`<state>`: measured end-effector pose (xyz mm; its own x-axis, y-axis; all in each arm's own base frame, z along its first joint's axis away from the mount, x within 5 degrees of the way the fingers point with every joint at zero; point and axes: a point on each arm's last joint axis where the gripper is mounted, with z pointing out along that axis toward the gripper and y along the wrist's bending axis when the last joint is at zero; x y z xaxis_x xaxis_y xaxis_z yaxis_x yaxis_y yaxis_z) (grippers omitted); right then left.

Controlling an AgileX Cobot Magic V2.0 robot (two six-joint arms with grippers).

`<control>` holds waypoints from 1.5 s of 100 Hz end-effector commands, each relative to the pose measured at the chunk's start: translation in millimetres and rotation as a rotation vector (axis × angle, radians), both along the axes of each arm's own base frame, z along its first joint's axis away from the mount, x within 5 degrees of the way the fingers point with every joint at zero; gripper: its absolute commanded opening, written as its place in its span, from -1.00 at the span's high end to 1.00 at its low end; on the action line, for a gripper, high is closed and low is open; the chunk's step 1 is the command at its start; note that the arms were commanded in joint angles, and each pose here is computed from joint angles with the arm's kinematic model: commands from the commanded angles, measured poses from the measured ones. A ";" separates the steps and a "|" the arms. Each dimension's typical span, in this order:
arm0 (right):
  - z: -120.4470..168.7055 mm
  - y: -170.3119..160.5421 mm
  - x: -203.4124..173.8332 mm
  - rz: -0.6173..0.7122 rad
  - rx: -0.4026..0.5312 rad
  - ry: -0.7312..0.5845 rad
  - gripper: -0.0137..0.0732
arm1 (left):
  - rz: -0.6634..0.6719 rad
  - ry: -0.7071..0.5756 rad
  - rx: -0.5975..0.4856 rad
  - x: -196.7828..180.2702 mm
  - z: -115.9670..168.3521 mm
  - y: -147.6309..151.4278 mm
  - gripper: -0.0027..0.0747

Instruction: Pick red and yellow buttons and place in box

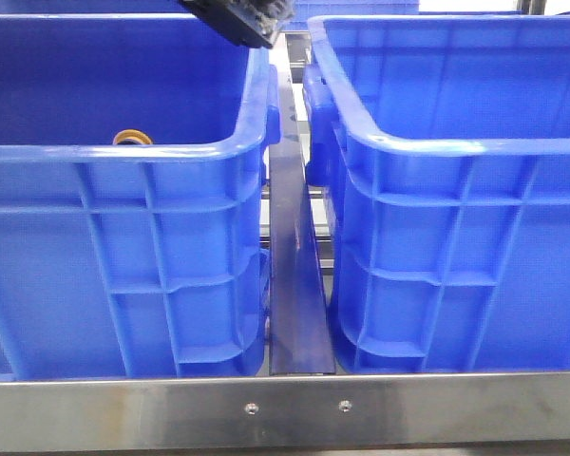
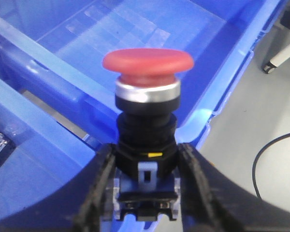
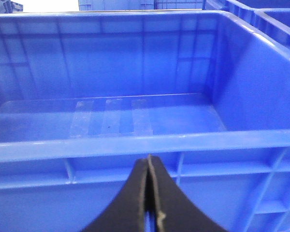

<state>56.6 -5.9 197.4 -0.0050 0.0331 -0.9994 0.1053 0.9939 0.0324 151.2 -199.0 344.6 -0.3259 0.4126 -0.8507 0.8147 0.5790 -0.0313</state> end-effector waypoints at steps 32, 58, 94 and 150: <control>7.3 -0.2 -1.8 -0.006 -0.022 -0.101 0.90 | -0.001 -0.037 -0.076 -3.5 17.7 1.1 0.72; 13.5 0.0 -2.6 -0.004 -0.029 -0.166 0.90 | -0.001 -0.037 -0.076 -3.5 17.7 1.1 0.72; 55.5 1.3 -14.0 -0.004 -0.021 -0.091 0.90 | -0.001 -0.037 -0.076 -3.5 17.7 1.1 0.72; 107.7 -2.0 24.0 0.004 0.041 0.322 0.90 | -0.001 -0.037 -0.076 -3.5 17.7 1.1 0.72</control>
